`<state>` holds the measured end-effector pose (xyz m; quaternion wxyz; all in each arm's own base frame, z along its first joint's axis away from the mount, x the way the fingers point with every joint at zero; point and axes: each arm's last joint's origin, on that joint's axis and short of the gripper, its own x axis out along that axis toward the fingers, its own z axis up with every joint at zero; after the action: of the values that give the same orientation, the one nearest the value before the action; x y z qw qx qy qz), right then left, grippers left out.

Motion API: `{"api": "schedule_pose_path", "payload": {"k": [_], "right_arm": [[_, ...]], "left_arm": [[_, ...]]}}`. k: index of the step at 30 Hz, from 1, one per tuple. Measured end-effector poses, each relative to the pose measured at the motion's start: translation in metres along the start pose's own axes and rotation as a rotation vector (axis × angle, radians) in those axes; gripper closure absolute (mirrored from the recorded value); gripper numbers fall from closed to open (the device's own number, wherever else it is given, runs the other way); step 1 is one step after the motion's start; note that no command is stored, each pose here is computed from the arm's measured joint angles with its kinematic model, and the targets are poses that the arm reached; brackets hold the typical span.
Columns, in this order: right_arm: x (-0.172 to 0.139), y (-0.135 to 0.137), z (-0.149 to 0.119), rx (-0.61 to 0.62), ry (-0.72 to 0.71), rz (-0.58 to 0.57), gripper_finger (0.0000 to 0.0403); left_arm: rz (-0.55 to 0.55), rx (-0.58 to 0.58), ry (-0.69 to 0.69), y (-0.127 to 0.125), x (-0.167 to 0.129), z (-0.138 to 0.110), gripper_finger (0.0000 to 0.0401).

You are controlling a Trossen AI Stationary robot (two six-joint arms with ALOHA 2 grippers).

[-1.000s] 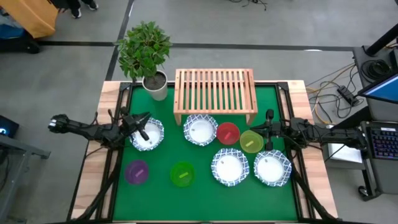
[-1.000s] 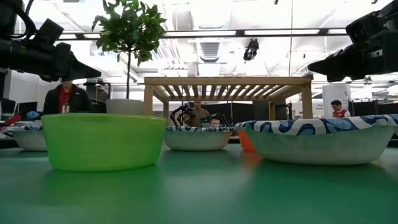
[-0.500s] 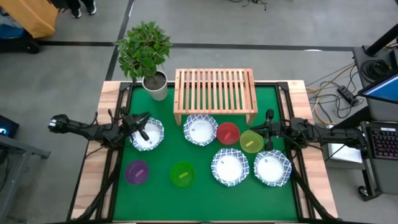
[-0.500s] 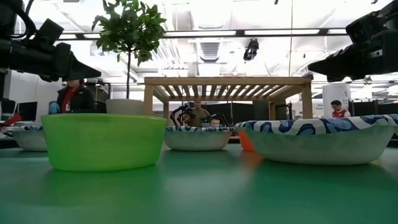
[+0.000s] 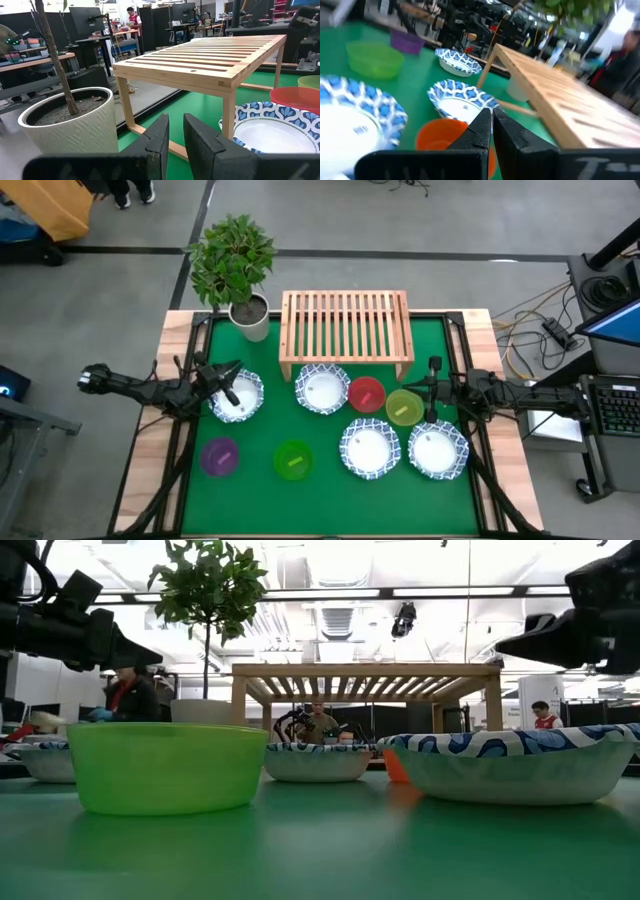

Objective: Place and stack bowls onto a shelf
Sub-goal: Put the white and blue bowl on the shelf

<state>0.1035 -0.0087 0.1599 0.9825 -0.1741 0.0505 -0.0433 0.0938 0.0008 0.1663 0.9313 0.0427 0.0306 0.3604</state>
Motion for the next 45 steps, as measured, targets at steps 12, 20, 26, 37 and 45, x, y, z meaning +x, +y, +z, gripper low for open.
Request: {"api": "schedule_pose_path", "payload": {"k": [12, 20, 26, 37, 45], "right_arm": [[-0.005, -0.013, 0.031, 0.314, -0.339, -0.121, 0.0394], [0.002, -0.015, 0.035, 0.545, -0.334, -0.083, 0.0394], [0.018, -0.02, 0.052, 0.625, -0.246, -0.065, 0.0394], [0.042, -0.042, 0.112, 0.564, 0.059, -0.05, 0.0394], [0.055, -0.054, 0.147, 0.568, 0.312, -0.036, 0.0394]], "left_arm": [[-0.02, -0.555, -0.088, 0.002, -0.001, 0.013, 0.0362], [-0.051, -0.891, -0.191, 0.005, -0.002, 0.029, 0.0362], [-0.063, -0.979, -0.212, 0.003, -0.001, 0.032, 0.0362], [-0.279, -0.825, -0.252, -0.008, 0.003, 0.065, 0.0362], [-0.255, -0.438, -0.169, -0.016, 0.009, 0.097, 0.0362]]}}
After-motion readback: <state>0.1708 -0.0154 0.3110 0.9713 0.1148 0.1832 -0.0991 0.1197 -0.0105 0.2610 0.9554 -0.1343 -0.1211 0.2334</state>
